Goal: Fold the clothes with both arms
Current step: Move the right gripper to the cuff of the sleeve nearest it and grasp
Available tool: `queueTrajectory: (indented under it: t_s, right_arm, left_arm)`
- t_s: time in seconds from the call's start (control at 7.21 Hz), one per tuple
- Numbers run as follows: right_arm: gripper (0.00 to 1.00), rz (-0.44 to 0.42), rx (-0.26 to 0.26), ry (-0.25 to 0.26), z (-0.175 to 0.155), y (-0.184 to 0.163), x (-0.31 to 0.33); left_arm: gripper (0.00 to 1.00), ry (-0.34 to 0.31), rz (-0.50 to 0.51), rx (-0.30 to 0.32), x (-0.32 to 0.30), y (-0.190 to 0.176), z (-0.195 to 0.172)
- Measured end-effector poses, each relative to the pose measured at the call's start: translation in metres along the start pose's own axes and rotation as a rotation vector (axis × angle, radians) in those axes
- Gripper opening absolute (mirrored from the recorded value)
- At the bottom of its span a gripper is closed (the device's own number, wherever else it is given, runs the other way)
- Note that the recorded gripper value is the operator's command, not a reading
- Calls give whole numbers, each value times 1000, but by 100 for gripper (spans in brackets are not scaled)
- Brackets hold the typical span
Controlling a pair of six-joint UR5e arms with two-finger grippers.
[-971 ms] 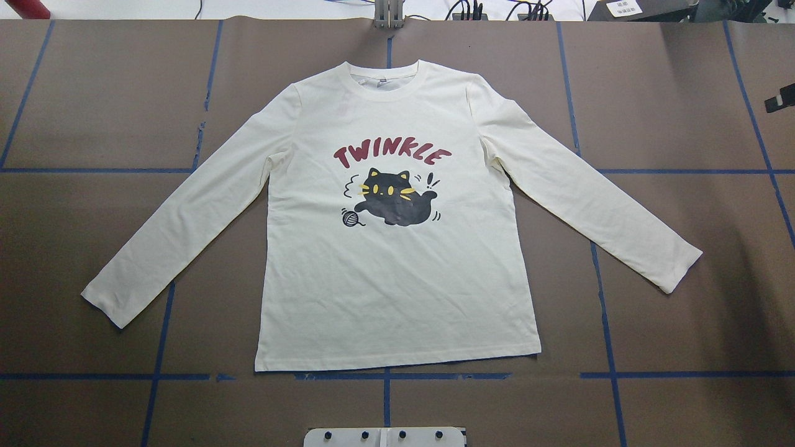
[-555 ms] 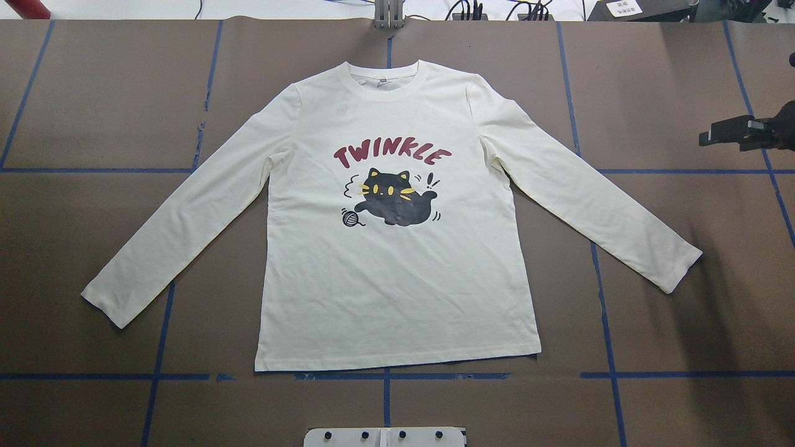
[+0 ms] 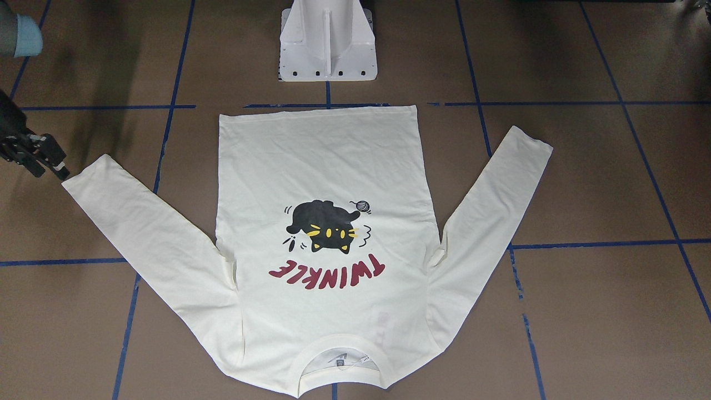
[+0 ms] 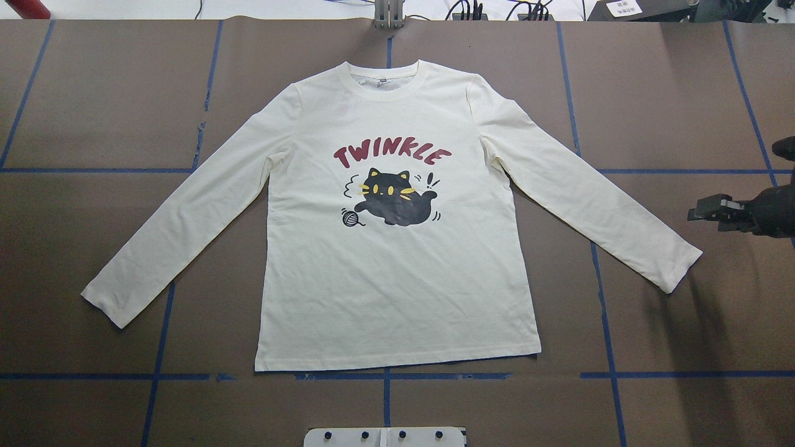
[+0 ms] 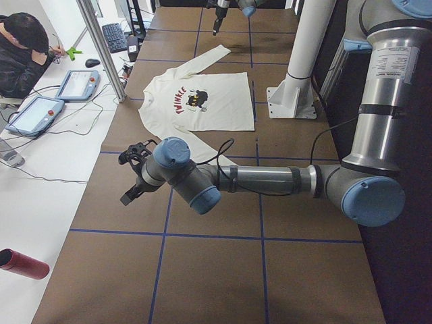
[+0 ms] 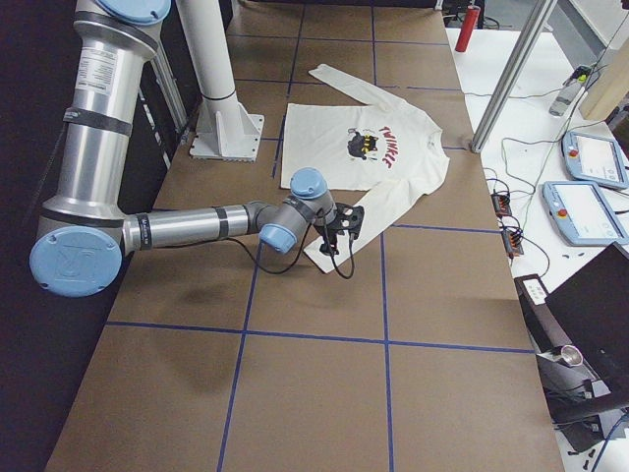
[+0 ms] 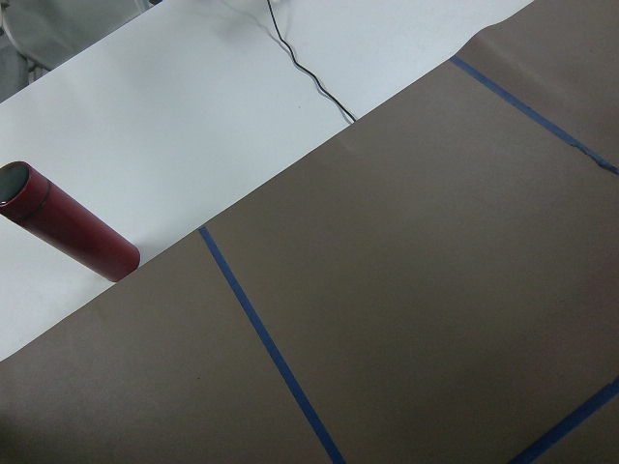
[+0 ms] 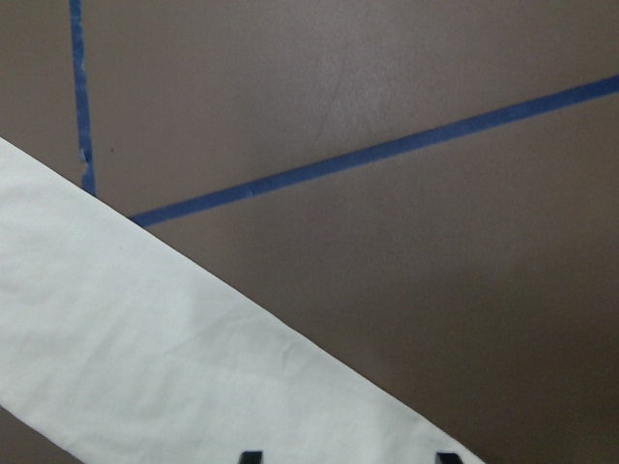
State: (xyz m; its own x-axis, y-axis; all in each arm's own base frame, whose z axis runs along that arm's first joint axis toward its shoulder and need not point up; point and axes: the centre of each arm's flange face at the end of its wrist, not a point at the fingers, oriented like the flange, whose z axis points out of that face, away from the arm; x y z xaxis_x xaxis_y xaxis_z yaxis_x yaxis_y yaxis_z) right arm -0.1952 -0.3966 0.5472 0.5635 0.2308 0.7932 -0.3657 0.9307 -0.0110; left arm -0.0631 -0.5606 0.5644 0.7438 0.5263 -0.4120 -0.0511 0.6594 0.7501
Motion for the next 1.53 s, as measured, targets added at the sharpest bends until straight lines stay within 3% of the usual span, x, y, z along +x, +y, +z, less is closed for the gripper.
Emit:
queueTrajectory:
  t_s: [0.42, 0.69, 1.11, 1.25, 1.39, 1.53]
  right_arm:
    - [59, -36, 9, -59, 40, 22, 35]
    - [58, -39, 8, -39, 50, 25, 59]
    - [48, -40, 7, -24, 55, 26, 67]
    - [28, -39, 6, -23, 57, 26, 67]
    - [18, -38, 6, -23, 58, 26, 67]
    - [0, -33, 6, -23, 59, 26, 66]
  left_arm:
    - [100, 0, 4, 4, 1, -2, -1]
    - [100, 0, 8, 9, 2, -1, -2]
    - [100, -1, 10, 10, 1, 1, -2]
    - [100, -1, 10, 10, 1, 1, -2]
    - [100, 0, 10, 9, 1, 2, -1]
    - [100, 1, 9, 9, 1, 2, -1]
